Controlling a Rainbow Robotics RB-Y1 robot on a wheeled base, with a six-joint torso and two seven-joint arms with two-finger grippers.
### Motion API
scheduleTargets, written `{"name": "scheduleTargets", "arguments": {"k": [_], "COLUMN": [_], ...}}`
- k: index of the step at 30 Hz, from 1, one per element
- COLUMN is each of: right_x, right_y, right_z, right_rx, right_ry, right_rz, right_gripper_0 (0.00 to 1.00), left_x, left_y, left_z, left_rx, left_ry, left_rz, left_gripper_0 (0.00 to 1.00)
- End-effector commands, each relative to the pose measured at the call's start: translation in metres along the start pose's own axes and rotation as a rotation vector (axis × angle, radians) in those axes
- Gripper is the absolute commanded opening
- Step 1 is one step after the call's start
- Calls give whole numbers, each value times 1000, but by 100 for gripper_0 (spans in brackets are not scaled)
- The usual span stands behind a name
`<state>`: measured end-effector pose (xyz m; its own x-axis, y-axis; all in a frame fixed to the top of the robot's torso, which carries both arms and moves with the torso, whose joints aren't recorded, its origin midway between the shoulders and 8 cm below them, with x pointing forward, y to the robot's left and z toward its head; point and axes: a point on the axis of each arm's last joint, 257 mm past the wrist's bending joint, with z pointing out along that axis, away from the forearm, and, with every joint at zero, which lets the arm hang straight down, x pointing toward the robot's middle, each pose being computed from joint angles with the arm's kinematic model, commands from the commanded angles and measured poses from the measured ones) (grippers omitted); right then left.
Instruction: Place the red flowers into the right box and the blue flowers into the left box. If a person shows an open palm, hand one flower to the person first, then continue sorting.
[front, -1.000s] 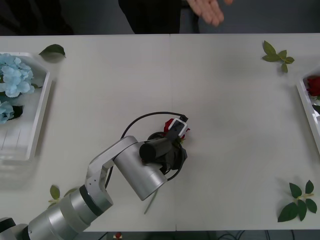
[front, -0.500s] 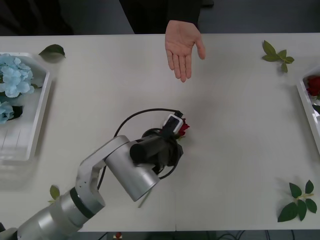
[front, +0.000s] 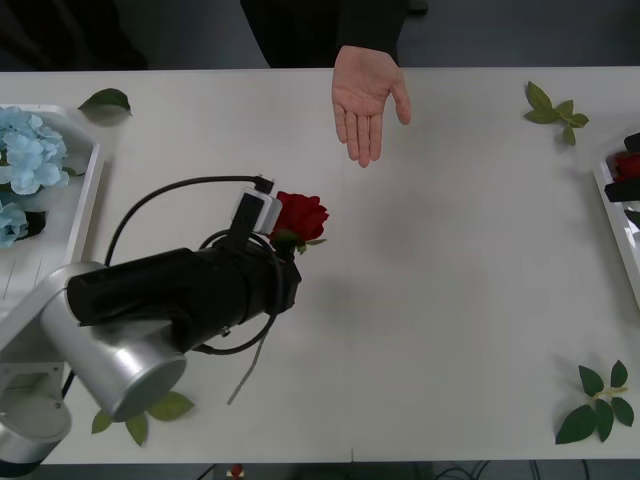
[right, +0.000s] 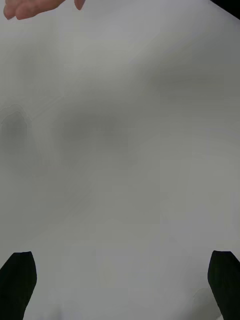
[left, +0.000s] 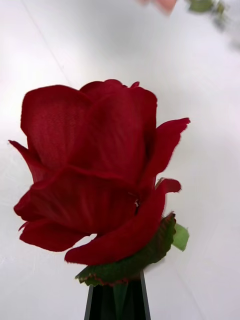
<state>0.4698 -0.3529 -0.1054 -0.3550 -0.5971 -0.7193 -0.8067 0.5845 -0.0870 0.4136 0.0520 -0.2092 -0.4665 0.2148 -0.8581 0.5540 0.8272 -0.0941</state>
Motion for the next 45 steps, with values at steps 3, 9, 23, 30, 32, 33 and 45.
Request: {"name": "scheduleTargets", "arguments": {"k": [3, 9, 23, 30, 32, 33, 45], "right_x": [-17, -40, -105, -125, -131, -133, -165], "right_y": [12, 37, 123, 154, 162, 164, 200], "right_z": [5, 13, 6, 4, 5, 7, 38], "right_rx": [-37, -143, -576, -733, -761, -764, -752], "right_ry": [-30, -109, -343, -421, -436, -442, -466], "right_rz": [74, 273, 500, 480, 464, 455, 366], "right_gripper_0": [100, 100, 100, 100, 100, 100, 100], "left_x": [-55, -108, -203, -233, -242, -244, -265], "left_y": [-16, -32, -68, -73, -77, -79, -118], "left_z": [-50, -79, -105, -89, -85, -83, -64], "left_rx": [104, 234, 508, 548, 566, 574, 668], "left_ry": [-128, -269, -526, -618, -644, -650, -691], "left_rz": [21, -5, -111, -202, -236, -247, -367], "left_gripper_0": [0, 0, 0, 0, 0, 0, 0]}}
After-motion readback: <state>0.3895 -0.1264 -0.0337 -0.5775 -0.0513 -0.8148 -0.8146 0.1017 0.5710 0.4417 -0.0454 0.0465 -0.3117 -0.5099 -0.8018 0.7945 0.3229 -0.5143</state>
